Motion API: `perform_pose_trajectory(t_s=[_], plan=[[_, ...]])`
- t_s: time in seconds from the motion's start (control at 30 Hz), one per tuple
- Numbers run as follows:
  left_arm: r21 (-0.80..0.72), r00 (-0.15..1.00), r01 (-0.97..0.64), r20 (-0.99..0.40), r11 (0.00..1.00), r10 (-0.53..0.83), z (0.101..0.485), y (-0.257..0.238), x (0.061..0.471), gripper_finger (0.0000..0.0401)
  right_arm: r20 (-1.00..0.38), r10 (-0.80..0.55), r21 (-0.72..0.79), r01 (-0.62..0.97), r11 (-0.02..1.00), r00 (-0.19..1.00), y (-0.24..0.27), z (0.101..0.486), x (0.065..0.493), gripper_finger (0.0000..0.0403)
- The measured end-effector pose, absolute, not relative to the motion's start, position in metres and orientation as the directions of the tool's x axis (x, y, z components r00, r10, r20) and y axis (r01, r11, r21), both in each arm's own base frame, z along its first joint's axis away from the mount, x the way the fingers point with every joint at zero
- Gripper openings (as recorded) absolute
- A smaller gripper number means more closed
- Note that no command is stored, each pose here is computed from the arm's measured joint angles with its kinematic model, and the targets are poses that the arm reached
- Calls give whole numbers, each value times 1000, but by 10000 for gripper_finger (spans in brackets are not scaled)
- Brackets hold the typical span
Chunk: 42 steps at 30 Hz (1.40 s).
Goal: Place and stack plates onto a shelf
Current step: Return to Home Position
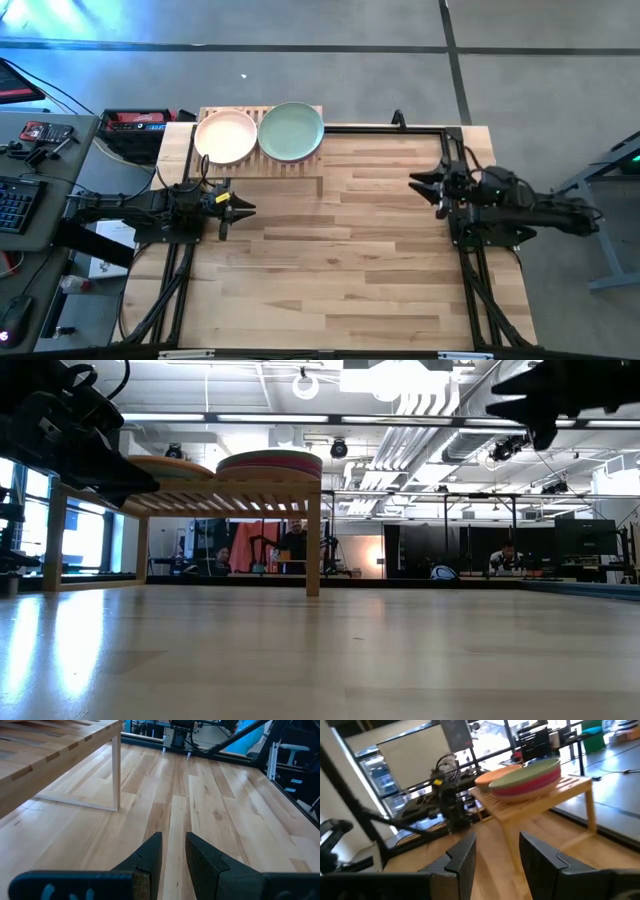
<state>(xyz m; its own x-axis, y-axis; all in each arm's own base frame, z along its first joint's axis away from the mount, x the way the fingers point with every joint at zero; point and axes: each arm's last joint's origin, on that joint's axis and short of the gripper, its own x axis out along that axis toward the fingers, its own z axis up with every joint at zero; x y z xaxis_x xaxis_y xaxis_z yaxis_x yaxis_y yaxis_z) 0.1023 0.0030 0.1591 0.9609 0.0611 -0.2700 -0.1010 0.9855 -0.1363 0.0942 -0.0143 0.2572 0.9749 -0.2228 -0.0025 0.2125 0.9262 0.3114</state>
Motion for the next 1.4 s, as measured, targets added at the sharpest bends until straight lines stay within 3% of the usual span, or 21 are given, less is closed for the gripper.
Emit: perform_pose_trajectory(t_s=[0.37,0.6,1.4], plan=[[-135,961,-101,-270,986,61,159,3,102,74,-81,-157,349,175,920,984,-13,200,101,135],[-136,961,-101,-270,986,61,159,3,102,74,-16,-102,347,101,932,995,-12,180,106,135],[-136,961,-101,-270,986,61,159,3,102,74,-74,-79,260,96,961,994,-12,161,107,135]])
